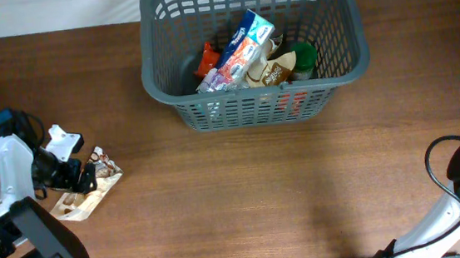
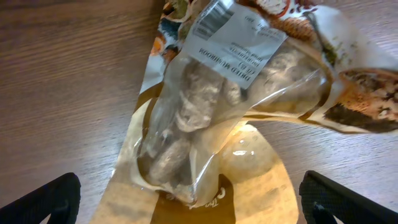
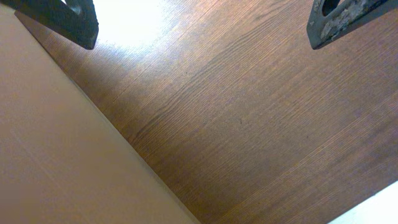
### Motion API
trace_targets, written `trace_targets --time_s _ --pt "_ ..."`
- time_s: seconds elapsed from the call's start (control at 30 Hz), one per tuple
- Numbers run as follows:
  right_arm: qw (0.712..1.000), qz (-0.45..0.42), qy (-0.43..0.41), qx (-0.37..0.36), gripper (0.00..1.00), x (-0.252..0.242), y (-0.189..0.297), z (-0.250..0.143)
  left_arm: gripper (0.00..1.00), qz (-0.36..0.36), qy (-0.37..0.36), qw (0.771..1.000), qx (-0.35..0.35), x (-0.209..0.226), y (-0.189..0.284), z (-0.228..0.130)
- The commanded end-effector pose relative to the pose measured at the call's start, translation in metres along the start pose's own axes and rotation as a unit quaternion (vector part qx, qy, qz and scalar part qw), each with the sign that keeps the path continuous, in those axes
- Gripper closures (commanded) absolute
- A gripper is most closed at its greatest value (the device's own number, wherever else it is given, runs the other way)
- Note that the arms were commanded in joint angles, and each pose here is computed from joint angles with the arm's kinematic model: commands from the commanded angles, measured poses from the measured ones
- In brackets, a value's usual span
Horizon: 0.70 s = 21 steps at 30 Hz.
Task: Pack container
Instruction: 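Lower the left gripper and grasp the clear dried-mushroom bag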
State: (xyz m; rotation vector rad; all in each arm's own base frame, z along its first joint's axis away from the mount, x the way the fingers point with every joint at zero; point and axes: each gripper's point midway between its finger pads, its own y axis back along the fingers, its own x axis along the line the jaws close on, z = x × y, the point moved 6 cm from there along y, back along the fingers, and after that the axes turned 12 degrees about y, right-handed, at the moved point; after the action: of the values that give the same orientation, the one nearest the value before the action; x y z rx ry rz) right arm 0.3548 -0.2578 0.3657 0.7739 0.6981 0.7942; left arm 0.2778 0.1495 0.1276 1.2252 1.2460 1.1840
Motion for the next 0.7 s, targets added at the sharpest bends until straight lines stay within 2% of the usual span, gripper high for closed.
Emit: trace_targets --time_s 0.0,0.13,0.23,0.4,0.67 --pt "1.0 -0.007 -0.008 -0.003 0.01 -0.002 0.005 0.0 0.0 -0.024 0.007 1.0 -0.006 -0.003 -0.006 0.001" --pt "1.0 -0.007 -0.008 -0.003 0.01 -0.002 0.005 0.0 0.0 -0.028 0.004 0.999 -0.027 -0.003 -0.006 0.008" --pt "1.0 -0.007 -0.008 -0.003 0.01 -0.002 0.005 0.0 0.0 -0.035 -0.037 0.998 -0.036 -0.005 -0.005 0.011" --pt "1.0 -0.007 -0.008 -0.004 0.01 -0.002 0.005 0.0 0.0 -0.029 -0.041 0.998 -0.045 -0.002 -0.008 0.016" --pt "1.0 -0.007 -0.008 -0.004 0.01 -0.002 0.005 0.0 0.0 -0.03 -0.057 0.998 -0.017 -0.002 -0.025 0.017"
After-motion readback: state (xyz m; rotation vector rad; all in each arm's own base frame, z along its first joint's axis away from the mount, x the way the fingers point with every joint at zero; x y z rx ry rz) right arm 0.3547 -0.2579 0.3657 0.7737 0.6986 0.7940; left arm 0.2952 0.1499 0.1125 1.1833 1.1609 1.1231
